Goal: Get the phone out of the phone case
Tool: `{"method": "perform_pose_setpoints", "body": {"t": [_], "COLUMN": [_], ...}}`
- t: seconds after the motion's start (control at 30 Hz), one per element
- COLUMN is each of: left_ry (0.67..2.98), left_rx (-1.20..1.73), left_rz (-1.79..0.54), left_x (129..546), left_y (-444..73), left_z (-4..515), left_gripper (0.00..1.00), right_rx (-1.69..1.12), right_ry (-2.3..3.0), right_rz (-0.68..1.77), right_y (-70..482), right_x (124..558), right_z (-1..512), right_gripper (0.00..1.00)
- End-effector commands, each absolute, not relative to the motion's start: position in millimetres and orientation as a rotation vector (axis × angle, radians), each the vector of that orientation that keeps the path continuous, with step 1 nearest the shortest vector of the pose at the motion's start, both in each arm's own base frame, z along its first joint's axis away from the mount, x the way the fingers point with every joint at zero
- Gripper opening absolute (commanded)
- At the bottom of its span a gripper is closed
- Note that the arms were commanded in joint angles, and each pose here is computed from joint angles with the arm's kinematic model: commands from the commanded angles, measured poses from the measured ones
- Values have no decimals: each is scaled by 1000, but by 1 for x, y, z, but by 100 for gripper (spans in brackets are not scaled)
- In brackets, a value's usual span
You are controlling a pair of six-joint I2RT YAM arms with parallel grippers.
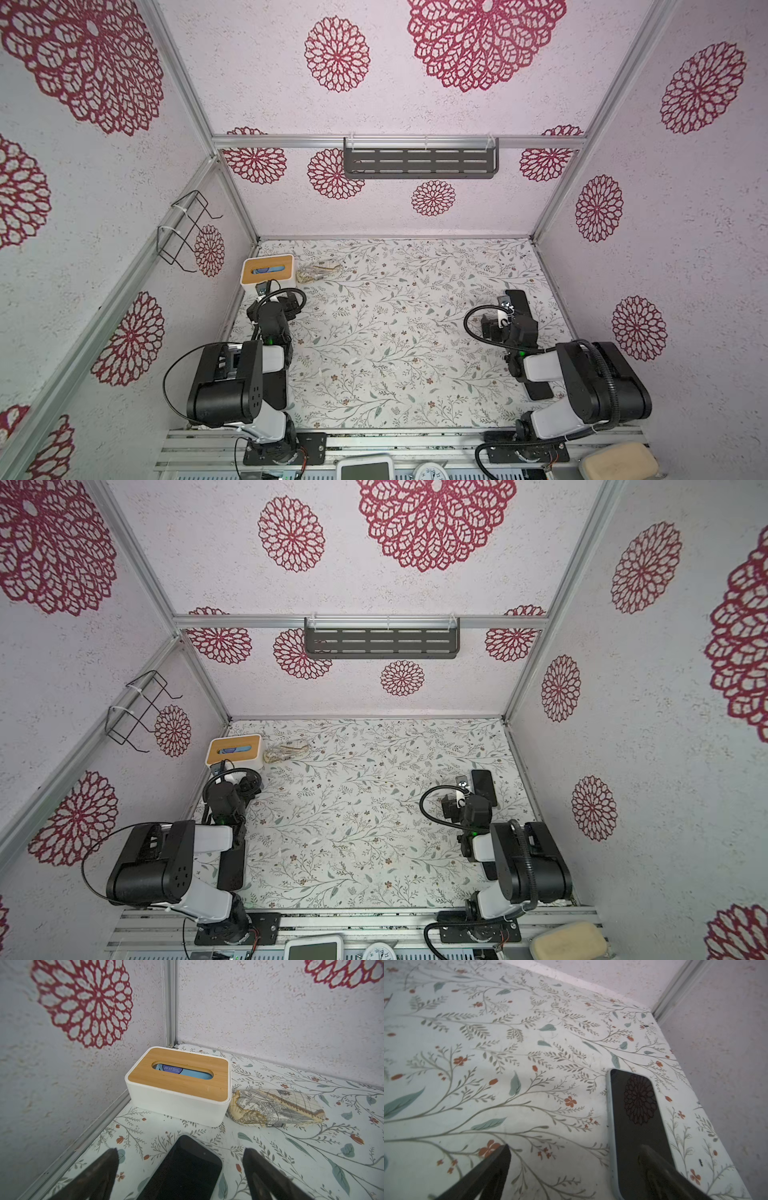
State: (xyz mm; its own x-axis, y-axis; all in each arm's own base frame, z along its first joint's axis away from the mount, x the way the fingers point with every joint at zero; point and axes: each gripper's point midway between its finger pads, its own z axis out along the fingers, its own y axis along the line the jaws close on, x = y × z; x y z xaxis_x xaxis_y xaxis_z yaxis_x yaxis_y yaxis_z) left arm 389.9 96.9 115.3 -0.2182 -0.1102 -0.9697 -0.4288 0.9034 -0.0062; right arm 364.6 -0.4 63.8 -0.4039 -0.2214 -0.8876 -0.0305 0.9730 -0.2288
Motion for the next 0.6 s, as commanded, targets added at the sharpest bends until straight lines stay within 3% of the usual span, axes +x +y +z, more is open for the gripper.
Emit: {"method": "perform_pose_setpoints", "body": {"t": [0.0,0.57], "left_ry": [1756,1756], "left_rx": [-388,-388], "left_rz": [306,307], "left_x": [395,395], "left_y": [95,95], "left_z": [124,124], "left_gripper": [97,97], "right_rx": [160,160], "right_ry": [1754,1755], "right_rz": [-161,-160], "right_y": [-27,-27], "right_x": [376,376], "right_z": [114,113], "right_gripper": [99,99]}}
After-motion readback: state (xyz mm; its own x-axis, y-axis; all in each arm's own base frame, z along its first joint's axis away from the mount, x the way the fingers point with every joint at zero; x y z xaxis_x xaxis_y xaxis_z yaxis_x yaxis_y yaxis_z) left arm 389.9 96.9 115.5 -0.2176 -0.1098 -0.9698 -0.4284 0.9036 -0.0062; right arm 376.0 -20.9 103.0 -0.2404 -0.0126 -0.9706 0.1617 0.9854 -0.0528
